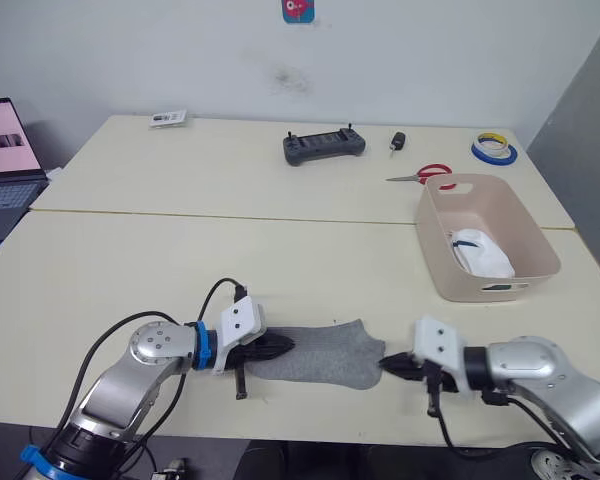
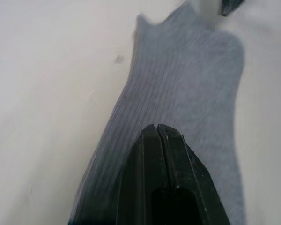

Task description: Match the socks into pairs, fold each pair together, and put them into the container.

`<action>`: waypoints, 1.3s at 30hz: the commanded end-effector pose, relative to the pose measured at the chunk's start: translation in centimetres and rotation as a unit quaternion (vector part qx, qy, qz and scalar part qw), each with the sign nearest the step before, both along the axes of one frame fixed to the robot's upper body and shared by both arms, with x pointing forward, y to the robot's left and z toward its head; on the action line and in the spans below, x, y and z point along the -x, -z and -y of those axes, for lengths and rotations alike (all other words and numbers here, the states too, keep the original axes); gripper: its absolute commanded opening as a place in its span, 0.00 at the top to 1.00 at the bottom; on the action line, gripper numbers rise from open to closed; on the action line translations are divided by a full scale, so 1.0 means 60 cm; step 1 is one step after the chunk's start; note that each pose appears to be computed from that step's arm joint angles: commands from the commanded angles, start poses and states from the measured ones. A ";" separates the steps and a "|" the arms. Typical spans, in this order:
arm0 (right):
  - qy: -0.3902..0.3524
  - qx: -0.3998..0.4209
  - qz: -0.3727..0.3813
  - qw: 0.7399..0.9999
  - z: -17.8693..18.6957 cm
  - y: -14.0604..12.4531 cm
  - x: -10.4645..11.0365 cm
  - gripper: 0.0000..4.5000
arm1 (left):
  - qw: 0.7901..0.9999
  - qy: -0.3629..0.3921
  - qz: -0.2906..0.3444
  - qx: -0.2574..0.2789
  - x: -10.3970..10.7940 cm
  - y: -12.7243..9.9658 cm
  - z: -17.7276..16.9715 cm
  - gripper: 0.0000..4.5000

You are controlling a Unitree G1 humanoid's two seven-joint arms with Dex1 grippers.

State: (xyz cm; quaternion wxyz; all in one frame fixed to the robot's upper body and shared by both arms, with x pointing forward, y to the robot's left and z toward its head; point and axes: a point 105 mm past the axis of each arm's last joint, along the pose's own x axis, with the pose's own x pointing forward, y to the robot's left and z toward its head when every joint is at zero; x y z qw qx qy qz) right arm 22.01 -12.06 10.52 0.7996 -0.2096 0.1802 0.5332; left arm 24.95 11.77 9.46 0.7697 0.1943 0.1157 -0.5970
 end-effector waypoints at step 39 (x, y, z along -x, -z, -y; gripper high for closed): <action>0.176 -0.059 -0.013 0.983 0.025 -0.002 -0.065 0.99 | 0.999 0.005 0.032 0.040 -0.024 -0.006 0.041 1.00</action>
